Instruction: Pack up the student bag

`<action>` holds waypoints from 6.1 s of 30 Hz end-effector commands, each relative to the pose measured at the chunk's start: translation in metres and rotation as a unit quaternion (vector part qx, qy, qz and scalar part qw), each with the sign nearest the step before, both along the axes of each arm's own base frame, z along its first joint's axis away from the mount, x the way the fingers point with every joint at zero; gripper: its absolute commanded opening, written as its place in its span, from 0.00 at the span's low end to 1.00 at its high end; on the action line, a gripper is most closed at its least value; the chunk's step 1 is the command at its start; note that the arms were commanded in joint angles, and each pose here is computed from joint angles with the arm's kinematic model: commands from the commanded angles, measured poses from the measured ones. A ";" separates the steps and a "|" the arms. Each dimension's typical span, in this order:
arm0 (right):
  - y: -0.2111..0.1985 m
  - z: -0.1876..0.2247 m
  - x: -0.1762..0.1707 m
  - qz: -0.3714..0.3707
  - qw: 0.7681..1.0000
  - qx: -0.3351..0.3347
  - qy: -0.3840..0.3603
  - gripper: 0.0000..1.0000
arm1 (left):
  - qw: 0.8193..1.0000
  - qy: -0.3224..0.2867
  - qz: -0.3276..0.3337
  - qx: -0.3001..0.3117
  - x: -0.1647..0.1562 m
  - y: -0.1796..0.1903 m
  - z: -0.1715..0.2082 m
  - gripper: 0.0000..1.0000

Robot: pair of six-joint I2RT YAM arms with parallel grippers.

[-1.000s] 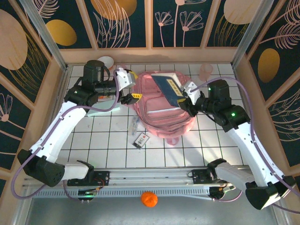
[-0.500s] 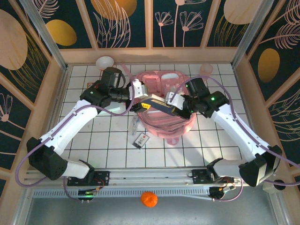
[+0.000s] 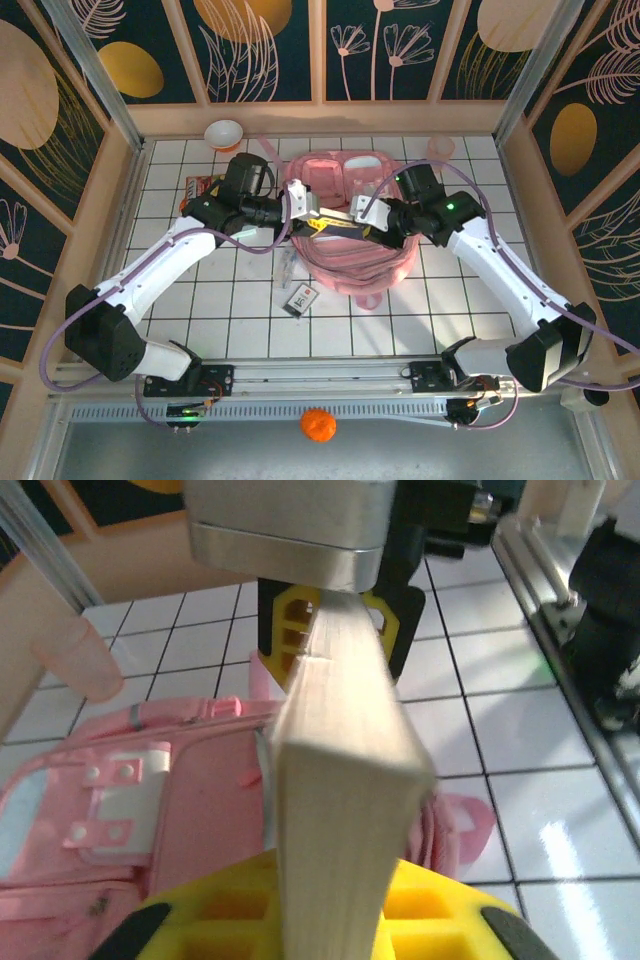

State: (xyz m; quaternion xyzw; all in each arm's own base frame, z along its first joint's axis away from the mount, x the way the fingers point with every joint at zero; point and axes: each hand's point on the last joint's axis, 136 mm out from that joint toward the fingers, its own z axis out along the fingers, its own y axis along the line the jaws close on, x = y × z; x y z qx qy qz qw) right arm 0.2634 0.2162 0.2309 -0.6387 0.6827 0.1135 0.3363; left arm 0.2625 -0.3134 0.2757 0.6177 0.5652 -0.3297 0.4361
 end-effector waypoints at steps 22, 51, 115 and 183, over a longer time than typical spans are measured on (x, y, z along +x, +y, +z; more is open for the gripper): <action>-0.022 0.088 -0.045 0.067 0.880 0.458 0.105 0.41 | 0.959 0.146 -0.072 -0.234 -0.011 0.003 0.086 0.00; -0.101 0.085 0.029 -0.229 0.776 0.553 0.199 0.00 | 0.977 -0.009 0.196 -0.079 0.066 -0.003 -0.001 0.76; -0.141 0.010 0.002 -0.562 0.377 0.662 0.323 0.00 | 0.927 0.095 0.335 -0.142 0.164 -0.086 0.057 0.00; -0.060 -0.101 0.054 -0.684 0.386 0.513 0.345 0.62 | 0.927 0.093 0.339 -0.132 0.166 -0.065 0.052 0.00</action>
